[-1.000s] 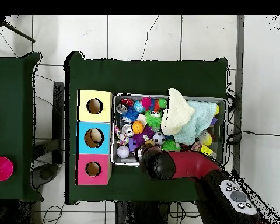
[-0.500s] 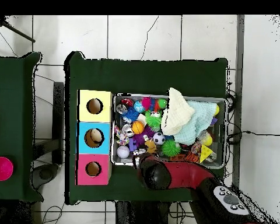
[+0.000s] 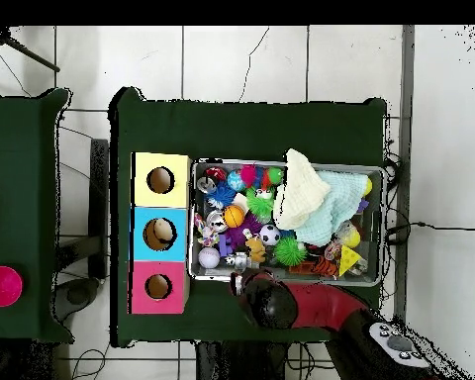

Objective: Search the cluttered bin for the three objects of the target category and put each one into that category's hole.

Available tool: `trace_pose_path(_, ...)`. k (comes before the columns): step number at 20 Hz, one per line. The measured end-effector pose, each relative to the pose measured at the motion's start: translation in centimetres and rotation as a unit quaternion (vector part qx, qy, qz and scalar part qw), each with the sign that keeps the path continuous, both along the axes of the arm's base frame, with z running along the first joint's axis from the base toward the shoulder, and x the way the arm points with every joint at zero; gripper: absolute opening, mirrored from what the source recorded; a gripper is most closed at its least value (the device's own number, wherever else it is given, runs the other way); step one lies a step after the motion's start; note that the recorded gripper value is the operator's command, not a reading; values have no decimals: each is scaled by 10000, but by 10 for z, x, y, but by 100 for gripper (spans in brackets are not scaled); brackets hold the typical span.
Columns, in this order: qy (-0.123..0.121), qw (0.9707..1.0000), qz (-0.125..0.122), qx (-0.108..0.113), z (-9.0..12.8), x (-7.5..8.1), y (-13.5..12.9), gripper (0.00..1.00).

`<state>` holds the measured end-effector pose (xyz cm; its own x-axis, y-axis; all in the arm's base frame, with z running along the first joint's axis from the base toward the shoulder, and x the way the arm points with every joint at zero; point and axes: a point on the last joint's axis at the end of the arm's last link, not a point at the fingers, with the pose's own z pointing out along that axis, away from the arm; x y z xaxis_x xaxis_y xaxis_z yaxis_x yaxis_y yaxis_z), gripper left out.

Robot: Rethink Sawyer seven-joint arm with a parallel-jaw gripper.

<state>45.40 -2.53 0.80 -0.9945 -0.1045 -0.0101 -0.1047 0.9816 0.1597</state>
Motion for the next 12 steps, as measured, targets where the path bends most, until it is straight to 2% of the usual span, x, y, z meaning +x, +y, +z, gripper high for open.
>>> trace_pose_path(12, -258, 9996, -34, -143, -4, -6, -16, 100)
